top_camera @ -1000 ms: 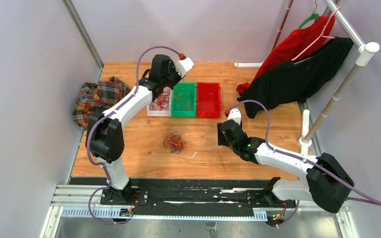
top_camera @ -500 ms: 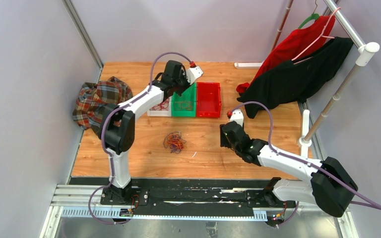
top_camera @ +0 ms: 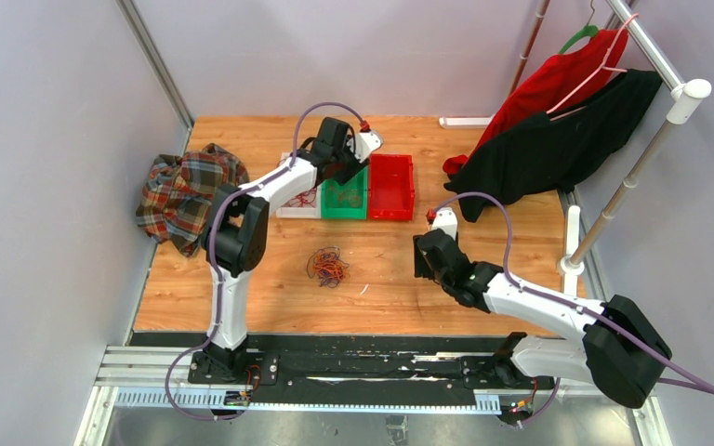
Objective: Untangle the cables
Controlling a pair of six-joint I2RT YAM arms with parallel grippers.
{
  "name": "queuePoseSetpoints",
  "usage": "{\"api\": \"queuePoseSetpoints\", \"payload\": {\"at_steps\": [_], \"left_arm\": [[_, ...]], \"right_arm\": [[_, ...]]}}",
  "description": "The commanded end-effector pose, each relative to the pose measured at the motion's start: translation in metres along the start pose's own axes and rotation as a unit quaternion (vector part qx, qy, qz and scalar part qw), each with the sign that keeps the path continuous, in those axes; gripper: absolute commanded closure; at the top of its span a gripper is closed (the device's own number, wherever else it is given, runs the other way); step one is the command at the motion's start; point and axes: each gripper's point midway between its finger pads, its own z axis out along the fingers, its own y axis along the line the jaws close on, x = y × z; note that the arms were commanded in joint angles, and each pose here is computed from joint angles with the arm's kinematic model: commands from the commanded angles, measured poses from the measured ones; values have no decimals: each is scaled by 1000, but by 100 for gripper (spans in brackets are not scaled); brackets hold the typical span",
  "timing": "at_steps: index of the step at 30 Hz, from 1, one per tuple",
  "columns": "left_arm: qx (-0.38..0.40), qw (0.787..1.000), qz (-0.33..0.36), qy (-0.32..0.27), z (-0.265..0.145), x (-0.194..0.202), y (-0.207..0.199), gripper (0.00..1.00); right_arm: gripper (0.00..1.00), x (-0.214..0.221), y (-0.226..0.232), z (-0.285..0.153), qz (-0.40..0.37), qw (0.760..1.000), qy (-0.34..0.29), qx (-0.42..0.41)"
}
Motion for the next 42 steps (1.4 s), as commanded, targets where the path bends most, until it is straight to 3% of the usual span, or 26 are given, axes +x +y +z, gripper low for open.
{"api": "queuePoseSetpoints", "payload": {"at_steps": [1,11,18,22,25,34,37,42], "left_arm": [[0,1000,-7,-4,-17,-16,6,49],[34,998,-20,-39,-87,-70,15,27],[197,980,11,-24,-164,-28,-49,24],[269,963,25,-16,-187,17,-99,27],[298,955,4,4,-189,40,-121,34],[377,926,-15,21,-191,76,-166,49],[385,923,-3,27,-191,84,-176,51],[349,936,35,28,-176,93,-175,54]], "right_arm": [[46,-16,0,-2,11,1000,-12,5],[43,-36,16,-11,5,999,-25,-38],[39,-40,29,-15,3,997,-27,-73],[39,-39,30,-18,6,996,-28,-82],[41,-36,30,-21,6,996,-25,-89],[47,-32,36,-32,7,993,-16,-119],[49,-33,38,-33,7,992,-13,-123],[51,-36,41,-35,12,991,-11,-131]]}}
